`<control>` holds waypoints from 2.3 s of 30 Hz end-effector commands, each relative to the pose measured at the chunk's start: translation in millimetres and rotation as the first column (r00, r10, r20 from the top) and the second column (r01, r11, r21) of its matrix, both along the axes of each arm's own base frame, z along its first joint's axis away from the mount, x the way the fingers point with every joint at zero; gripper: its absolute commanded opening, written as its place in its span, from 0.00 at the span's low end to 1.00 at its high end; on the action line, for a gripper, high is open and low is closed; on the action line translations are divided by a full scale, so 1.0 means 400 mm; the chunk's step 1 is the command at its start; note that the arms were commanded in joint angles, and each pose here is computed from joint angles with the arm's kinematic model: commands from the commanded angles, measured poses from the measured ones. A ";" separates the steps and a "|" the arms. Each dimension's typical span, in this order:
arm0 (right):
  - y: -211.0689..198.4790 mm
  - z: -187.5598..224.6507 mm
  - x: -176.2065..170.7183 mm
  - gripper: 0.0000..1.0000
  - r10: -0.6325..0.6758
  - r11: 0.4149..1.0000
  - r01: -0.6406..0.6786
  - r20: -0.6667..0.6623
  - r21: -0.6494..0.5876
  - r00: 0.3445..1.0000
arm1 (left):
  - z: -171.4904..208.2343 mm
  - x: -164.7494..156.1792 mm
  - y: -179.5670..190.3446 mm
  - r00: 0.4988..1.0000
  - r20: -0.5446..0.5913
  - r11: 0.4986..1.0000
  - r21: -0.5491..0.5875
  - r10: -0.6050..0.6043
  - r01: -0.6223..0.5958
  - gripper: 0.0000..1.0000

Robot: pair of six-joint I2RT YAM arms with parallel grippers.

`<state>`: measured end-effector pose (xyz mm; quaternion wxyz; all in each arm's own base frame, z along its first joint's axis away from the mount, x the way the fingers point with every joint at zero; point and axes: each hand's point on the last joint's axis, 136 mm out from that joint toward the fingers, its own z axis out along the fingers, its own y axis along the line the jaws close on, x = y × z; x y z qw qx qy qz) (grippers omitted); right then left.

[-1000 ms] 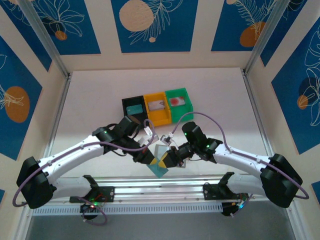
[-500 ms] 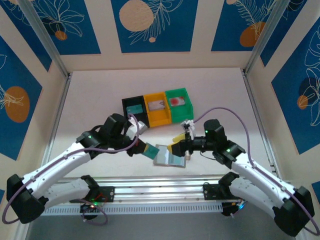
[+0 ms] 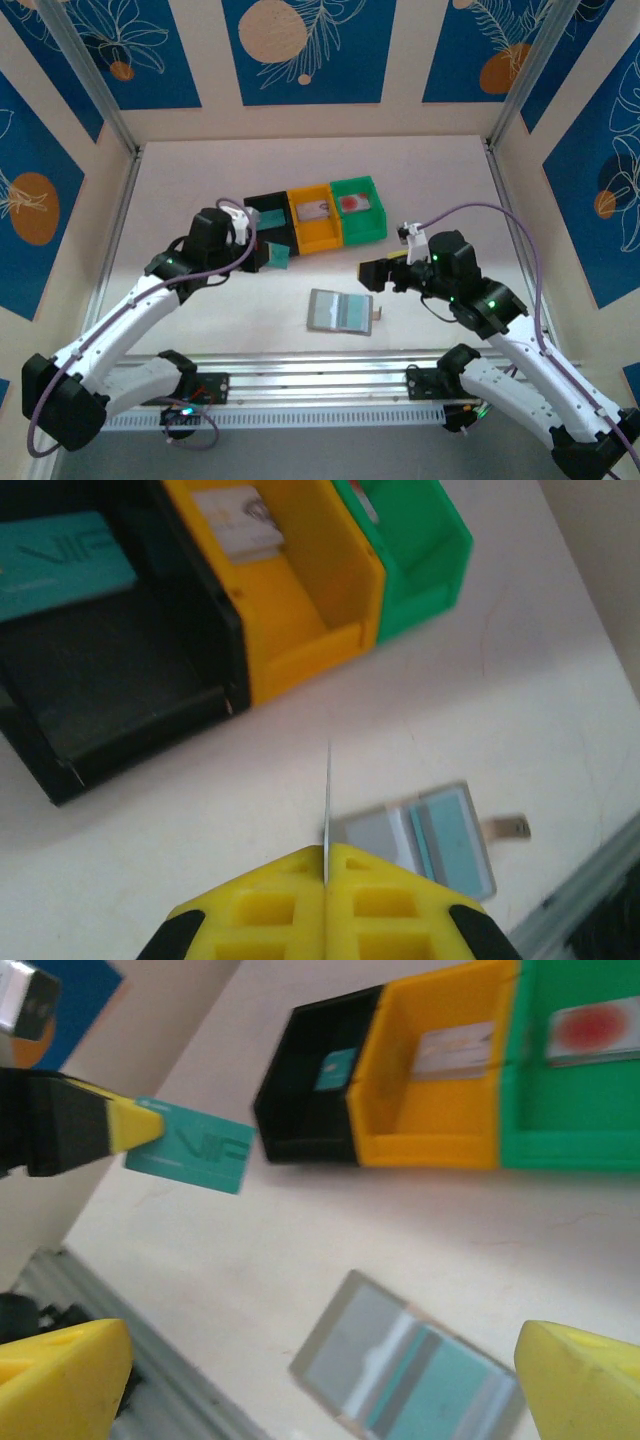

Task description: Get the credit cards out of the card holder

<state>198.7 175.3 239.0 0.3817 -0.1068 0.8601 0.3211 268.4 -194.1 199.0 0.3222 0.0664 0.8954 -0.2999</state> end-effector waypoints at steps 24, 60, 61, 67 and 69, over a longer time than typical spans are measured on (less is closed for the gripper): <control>-0.173 -0.042 -0.015 0.99 -0.194 0.923 0.218 0.106 -0.318 0.975 | -0.073 0.348 0.047 0.960 -0.070 0.956 -0.095 0.272 -0.278 0.00; -0.160 -0.034 -0.019 0.99 -0.176 0.947 0.194 0.089 -0.258 0.980 | -0.213 0.474 0.055 0.909 -0.181 0.921 -0.036 0.376 -0.388 0.00; -0.160 -0.033 -0.019 0.99 -0.177 0.947 0.194 0.090 -0.257 0.980 | -0.216 0.475 0.059 0.907 -0.182 0.920 -0.034 0.380 -0.392 0.00; -0.161 -0.031 -0.018 0.99 -0.176 0.947 0.194 0.093 -0.255 0.980 | -0.224 0.483 0.074 0.900 -0.181 0.912 -0.027 0.398 -0.409 0.00; -0.160 -0.031 -0.019 0.99 -0.175 0.948 0.193 0.092 -0.253 0.980 | -0.229 0.484 0.071 0.900 -0.190 0.913 -0.034 0.393 -0.406 0.00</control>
